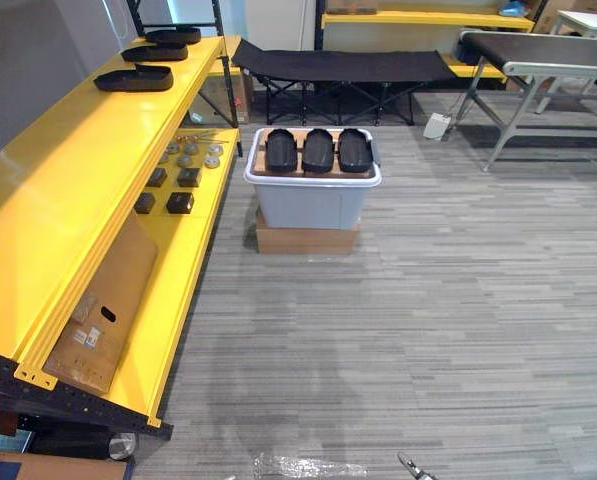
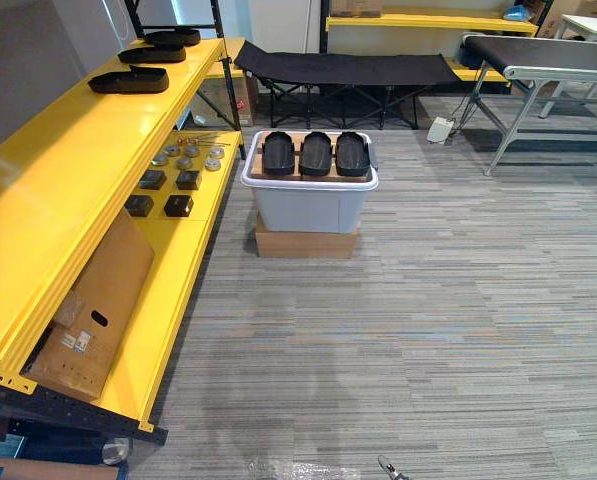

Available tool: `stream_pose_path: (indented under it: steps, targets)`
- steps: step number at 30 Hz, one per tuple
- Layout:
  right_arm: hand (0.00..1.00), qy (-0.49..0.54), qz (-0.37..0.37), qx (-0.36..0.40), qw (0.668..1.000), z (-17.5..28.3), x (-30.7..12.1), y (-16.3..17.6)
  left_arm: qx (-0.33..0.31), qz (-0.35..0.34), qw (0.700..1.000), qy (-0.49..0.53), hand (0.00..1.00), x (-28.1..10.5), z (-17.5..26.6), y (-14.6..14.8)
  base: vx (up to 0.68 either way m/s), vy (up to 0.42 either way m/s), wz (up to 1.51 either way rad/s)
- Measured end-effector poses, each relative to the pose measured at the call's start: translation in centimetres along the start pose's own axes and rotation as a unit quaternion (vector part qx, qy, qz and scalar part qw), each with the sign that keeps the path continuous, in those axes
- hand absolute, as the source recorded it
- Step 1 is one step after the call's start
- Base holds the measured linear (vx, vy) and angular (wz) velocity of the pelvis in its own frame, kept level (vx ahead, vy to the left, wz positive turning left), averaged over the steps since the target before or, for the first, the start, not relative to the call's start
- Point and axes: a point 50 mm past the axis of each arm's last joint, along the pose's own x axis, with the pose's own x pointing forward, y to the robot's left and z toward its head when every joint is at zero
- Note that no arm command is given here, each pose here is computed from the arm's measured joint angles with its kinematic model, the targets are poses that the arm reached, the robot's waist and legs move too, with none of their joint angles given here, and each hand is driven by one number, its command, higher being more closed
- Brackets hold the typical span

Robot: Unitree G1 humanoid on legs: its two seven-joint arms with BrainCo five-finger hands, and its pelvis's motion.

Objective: Walk over and take plastic housings, then place them on the shelf

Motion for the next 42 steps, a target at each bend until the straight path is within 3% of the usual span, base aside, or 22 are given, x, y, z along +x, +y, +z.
stream_pose_path:
  steps: [42]
  targets:
    - [0.0, 0.005, 0.007, -0.007, 1.0, -0.48, 0.13, 0.39, -0.027, -0.018, 0.999, -0.028, 0.0, -0.05, 0.13, 0.36, -0.02, -0.023, 0.0]
